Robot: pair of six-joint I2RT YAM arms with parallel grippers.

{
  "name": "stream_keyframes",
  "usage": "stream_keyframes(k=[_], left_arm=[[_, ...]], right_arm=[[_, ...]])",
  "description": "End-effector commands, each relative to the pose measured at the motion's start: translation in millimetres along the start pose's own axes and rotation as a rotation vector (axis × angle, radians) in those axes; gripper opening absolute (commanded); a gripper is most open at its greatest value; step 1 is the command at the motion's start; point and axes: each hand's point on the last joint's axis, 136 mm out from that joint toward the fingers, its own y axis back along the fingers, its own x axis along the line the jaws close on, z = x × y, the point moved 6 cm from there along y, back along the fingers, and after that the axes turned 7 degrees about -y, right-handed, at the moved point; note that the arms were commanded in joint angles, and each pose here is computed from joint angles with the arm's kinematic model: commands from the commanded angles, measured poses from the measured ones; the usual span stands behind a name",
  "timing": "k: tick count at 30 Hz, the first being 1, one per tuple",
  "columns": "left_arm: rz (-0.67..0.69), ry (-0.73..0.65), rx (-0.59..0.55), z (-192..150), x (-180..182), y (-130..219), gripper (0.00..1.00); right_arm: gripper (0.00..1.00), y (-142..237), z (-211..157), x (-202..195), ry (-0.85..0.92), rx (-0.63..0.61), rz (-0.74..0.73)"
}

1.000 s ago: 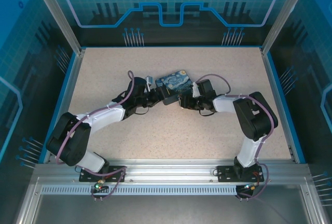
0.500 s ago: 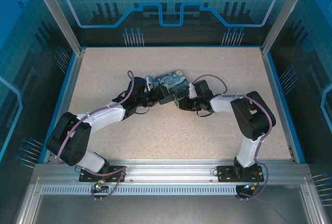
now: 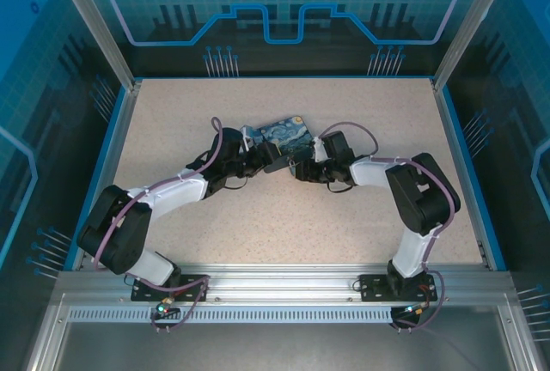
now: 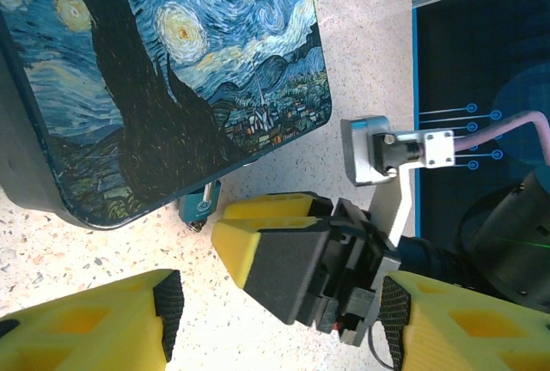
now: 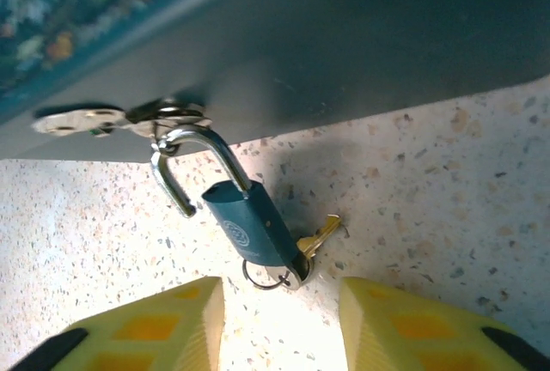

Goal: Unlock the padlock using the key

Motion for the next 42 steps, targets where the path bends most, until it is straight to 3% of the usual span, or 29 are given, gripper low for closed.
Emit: stream_keyframes(k=[1, 28, 42], left_arm=[[-0.012, 0.012, 0.003, 0, 3, 0, 0.64], [-0.015, 0.024, 0.000, 2, 5, -1, 0.64], [-0.019, 0.032, 0.001, 0, 7, -2, 0.64]], right_arm=[[0.46, 8, 3, 2, 0.020, -0.008, -0.003], [0.44, -23, 5, 11, 0.110, 0.057, -0.038], [0.39, -28, 5, 19, 0.197, 0.034, -0.139]])
